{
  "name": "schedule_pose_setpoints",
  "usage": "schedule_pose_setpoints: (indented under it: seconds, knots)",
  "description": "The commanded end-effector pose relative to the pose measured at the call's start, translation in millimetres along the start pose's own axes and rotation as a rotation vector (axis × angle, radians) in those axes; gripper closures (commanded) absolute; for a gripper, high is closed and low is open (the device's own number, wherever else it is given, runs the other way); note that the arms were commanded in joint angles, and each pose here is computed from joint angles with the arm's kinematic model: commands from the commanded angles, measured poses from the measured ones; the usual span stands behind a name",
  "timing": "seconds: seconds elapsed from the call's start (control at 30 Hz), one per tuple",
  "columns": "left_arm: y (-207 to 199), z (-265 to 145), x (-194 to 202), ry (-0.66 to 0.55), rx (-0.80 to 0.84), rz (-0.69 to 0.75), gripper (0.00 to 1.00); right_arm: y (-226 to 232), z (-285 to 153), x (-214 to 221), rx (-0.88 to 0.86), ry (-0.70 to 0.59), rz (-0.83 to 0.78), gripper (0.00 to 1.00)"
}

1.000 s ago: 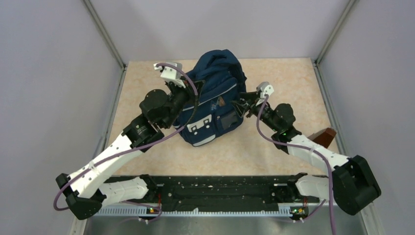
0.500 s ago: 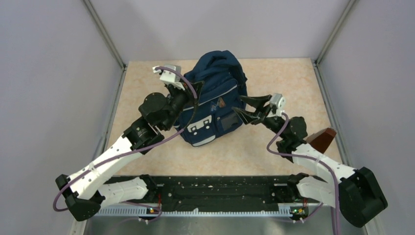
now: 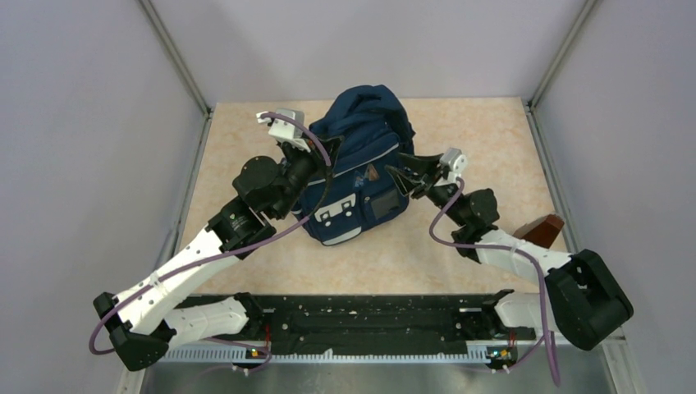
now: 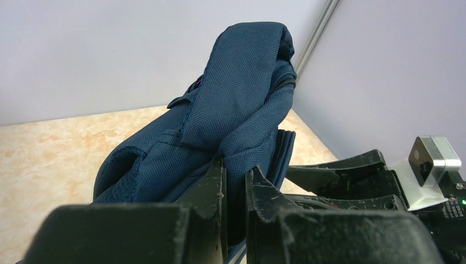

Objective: Pack the student bag
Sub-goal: Zip the student bag at the center of the board.

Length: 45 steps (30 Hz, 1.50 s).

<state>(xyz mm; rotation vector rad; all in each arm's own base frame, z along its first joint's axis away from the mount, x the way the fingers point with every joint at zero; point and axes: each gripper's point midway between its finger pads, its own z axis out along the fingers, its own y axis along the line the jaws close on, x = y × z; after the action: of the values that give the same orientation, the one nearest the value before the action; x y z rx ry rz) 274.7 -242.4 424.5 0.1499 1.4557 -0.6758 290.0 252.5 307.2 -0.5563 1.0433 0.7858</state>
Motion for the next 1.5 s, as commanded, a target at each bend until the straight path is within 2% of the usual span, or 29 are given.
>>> schedule_pose_setpoints:
  seconds: [0.0, 0.27, 0.53, 0.87, 0.93, 1.07, 1.47]
  knots:
    - [-37, -18, -99, -0.319, 0.164, -0.144, 1.00, -6, 23, -41, 0.037, -0.139, -0.087, 0.59]
    - [-39, -19, -100, -0.321, 0.174, -0.146, 1.00, -16, 40, -28, 0.117, -0.106, -0.101, 0.61]
    - [-40, -22, -103, -0.325, 0.183, -0.151, 1.00, -23, 51, -16, 0.226, -0.046, -0.161, 0.68]
    - [-42, -21, -104, -0.327, 0.192, -0.157, 1.00, -34, 59, 2, 0.360, 0.046, -0.211, 0.81]
    - [-42, -21, -103, -0.326, 0.191, -0.156, 1.00, -34, 60, 8, 0.370, 0.064, -0.192, 0.87]
    - [-42, -20, -103, -0.329, 0.188, -0.157, 1.00, -25, 62, 17, 0.336, 0.080, -0.129, 1.00]
    - [-39, -15, -101, -0.333, 0.168, -0.166, 1.00, 56, 63, 5, 0.081, 0.011, -0.011, 1.00]
